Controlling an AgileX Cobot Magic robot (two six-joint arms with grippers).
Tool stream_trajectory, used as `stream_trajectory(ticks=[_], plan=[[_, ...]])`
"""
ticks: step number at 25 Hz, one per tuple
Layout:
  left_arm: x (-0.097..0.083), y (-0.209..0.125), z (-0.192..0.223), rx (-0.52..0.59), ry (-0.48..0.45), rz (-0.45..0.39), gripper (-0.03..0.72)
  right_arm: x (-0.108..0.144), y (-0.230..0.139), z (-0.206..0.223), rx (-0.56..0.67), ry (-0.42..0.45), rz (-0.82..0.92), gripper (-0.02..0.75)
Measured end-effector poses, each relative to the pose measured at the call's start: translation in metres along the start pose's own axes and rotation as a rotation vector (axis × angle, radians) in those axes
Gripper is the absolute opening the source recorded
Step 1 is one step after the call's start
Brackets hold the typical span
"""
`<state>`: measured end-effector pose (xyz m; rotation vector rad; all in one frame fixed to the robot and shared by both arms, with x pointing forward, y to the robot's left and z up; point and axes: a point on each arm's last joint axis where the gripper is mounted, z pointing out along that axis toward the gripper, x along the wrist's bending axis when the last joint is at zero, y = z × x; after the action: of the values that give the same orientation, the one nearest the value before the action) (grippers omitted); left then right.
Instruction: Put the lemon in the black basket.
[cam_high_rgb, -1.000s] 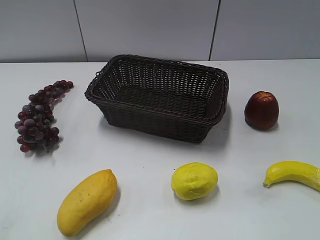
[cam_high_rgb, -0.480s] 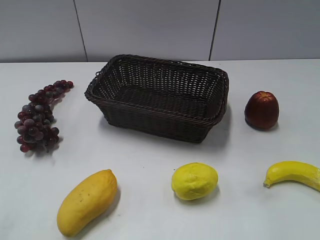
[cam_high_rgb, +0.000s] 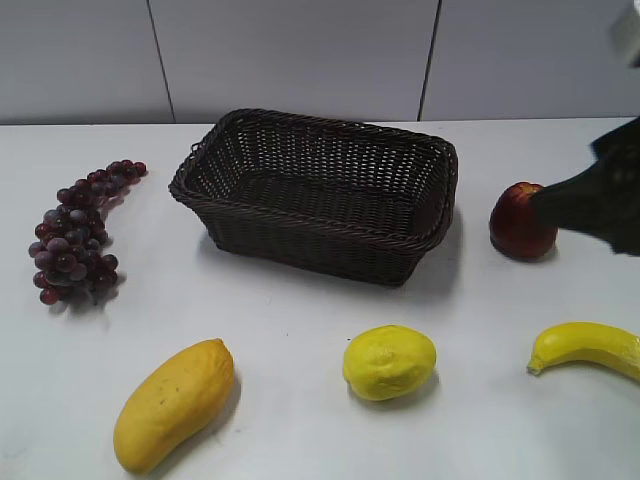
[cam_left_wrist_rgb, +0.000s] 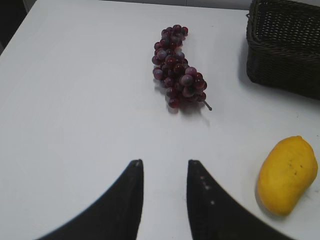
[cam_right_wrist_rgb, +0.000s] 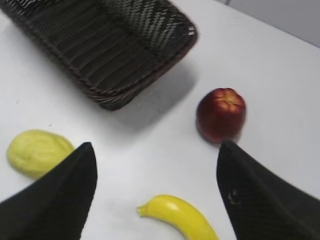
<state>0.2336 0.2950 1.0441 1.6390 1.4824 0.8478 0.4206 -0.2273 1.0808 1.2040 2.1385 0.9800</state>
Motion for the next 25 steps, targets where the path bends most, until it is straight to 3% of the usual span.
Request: stream_trajectory(ticks=[6,11,15,25], plan=[[0.0,0.0,0.0,0.0,0.0,0.0,0.233,0.05,0.014,0.05,0.24,0.265,-0.373,0.619],[0.0,0.0,0.0,0.0,0.0,0.0,0.232,0.082,-0.005,0.096,0.395,0.4,-0.586,0.647],[0.0,0.0,0.0,0.0,0.0,0.0,0.232,0.097,-0.022,0.128,0.46,0.428,-0.693,0.655],[0.0,0.0,0.0,0.0,0.0,0.0,0.235,0.106,-0.047,0.182,0.455,0.397,-0.903,0.655]])
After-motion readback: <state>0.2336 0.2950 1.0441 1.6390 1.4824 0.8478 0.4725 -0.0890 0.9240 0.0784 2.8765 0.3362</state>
